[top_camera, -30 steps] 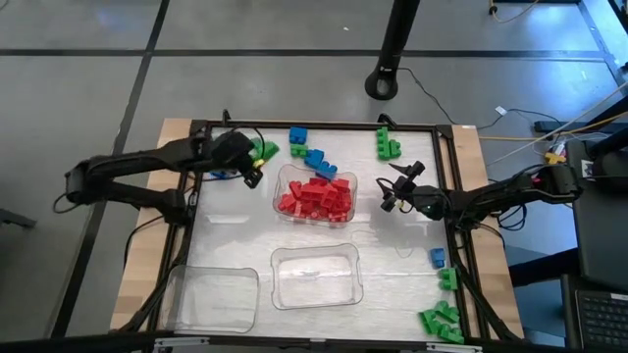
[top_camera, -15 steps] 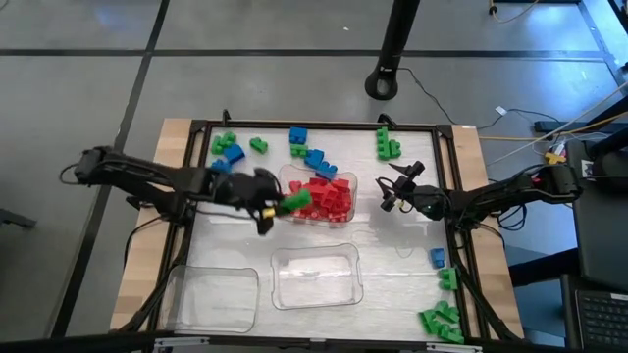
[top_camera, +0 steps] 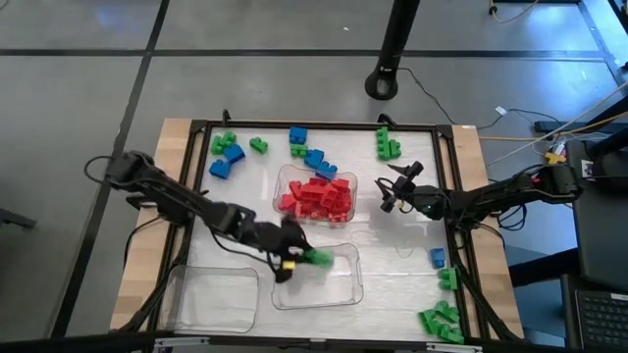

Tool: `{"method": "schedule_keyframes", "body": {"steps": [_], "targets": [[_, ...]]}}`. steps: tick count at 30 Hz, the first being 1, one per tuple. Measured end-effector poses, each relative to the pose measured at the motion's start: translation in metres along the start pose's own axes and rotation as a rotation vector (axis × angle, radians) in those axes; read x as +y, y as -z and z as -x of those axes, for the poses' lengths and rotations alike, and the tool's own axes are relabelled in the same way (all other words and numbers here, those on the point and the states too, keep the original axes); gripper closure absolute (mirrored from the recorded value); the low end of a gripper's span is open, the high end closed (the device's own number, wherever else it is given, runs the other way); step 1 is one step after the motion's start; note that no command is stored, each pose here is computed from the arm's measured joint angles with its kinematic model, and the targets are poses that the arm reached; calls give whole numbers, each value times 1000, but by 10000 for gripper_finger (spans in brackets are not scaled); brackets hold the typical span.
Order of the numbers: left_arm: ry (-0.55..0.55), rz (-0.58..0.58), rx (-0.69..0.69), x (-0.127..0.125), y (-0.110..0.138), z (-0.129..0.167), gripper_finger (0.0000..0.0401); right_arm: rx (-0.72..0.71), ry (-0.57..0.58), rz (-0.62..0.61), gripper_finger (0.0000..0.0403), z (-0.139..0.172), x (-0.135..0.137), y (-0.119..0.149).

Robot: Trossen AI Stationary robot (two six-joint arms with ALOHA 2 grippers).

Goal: Sort blocks
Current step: Put the green game piece into the bottom right transparent bin

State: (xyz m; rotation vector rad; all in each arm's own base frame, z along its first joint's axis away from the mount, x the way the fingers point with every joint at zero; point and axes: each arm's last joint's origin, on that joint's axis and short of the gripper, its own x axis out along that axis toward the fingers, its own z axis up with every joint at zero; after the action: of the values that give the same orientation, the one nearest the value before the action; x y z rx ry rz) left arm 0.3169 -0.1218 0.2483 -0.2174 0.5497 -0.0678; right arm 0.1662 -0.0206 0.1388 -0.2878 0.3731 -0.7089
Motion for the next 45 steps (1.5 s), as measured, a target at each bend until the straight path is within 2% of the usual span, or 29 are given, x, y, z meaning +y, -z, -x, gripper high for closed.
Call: {"method": "schedule_keyframes", "body": {"steps": [2,5,15,19,23,26,29,32,38,45], "targets": [[-8,-44,48,-7,-1,-9,281,-2,-13,7,91,0,0,0],[-40,-47,126,-8,2,-19,286,-3,-16,8,91,0,0,0],[-66,-19,133,-1,3,-29,286,-4,-16,14,91,0,0,0],[-99,29,126,12,-2,-31,270,-6,-27,29,91,0,1,0],[-123,57,139,31,-10,-27,230,-7,-33,33,91,0,1,0],[-139,112,128,52,-25,-12,199,-7,-33,33,91,0,1,0],[-186,164,110,76,-41,16,179,-7,-33,34,91,0,1,0],[-311,186,75,99,-53,51,173,-7,-31,34,91,0,1,0],[-729,150,42,147,-60,107,177,-3,-13,53,91,0,0,0],[-934,164,205,208,-49,131,177,1,-5,67,91,0,0,0]]}}
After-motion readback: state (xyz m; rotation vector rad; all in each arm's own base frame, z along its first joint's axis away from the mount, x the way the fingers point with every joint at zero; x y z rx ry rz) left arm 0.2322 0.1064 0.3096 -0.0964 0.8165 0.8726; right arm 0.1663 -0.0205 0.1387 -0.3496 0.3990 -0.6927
